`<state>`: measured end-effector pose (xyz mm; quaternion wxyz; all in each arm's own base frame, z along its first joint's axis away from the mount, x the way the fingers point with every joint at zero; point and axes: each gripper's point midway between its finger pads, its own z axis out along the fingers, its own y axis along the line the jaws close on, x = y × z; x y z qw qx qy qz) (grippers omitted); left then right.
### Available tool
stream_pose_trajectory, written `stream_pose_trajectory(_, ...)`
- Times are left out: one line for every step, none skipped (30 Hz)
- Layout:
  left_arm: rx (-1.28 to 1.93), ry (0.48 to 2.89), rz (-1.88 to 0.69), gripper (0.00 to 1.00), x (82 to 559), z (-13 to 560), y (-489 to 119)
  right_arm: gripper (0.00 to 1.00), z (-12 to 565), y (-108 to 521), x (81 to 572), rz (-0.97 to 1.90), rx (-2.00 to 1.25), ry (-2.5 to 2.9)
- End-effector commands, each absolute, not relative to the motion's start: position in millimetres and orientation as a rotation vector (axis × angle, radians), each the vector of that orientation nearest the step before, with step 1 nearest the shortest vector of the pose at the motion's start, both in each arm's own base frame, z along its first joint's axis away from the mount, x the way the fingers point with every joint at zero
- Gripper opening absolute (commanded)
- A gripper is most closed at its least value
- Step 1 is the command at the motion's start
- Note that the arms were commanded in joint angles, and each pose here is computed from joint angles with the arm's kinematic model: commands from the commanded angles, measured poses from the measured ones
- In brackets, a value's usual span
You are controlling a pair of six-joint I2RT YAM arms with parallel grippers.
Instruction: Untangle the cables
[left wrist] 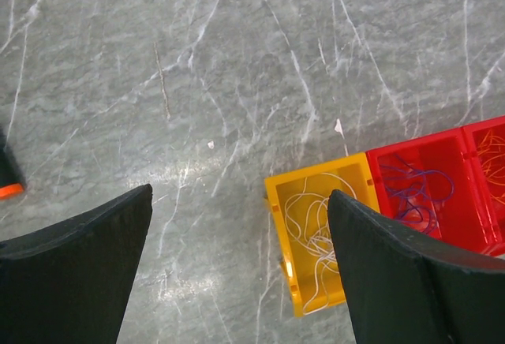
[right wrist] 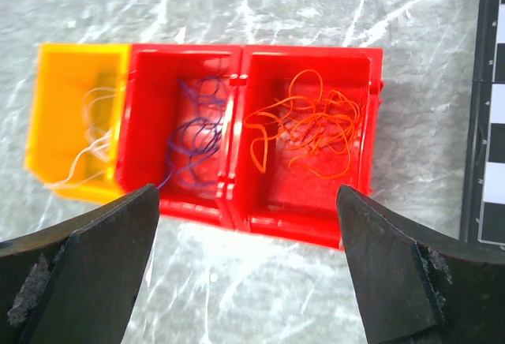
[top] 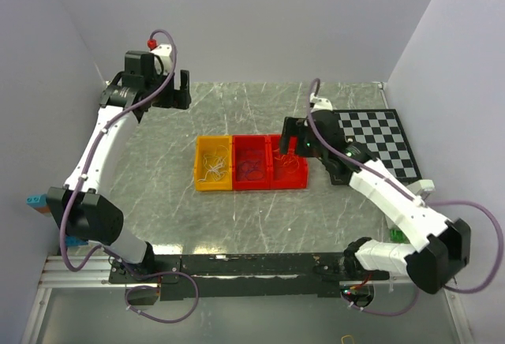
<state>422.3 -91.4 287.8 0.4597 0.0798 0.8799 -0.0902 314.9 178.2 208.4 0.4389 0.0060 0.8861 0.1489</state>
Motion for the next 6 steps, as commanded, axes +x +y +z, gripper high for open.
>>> stream_pose_trajectory(0.176,2.103,-0.172,0.96,422,305,-81,1.0,234,166,294,0.403,-0.039,2.171)
stream_pose_trajectory(0.173,2.107,-0.167,0.96,423,303,-79,1.0,235,162,290,0.403,-0.031,2.172)
stream_pose_trajectory(0.171,2.106,-0.167,0.96,423,302,-78,1.0,235,158,288,0.403,-0.023,2.177)
stream_pose_trajectory(0.155,2.106,-0.164,0.96,424,302,-76,1.0,235,155,285,0.417,-0.008,2.178)
stream_pose_trajectory(0.143,2.105,-0.168,0.96,424,302,-74,1.0,234,150,284,0.429,0.011,2.176)
stream_pose_trajectory(0.119,2.101,-0.172,0.97,425,304,-72,1.0,235,143,285,0.445,0.048,2.172)
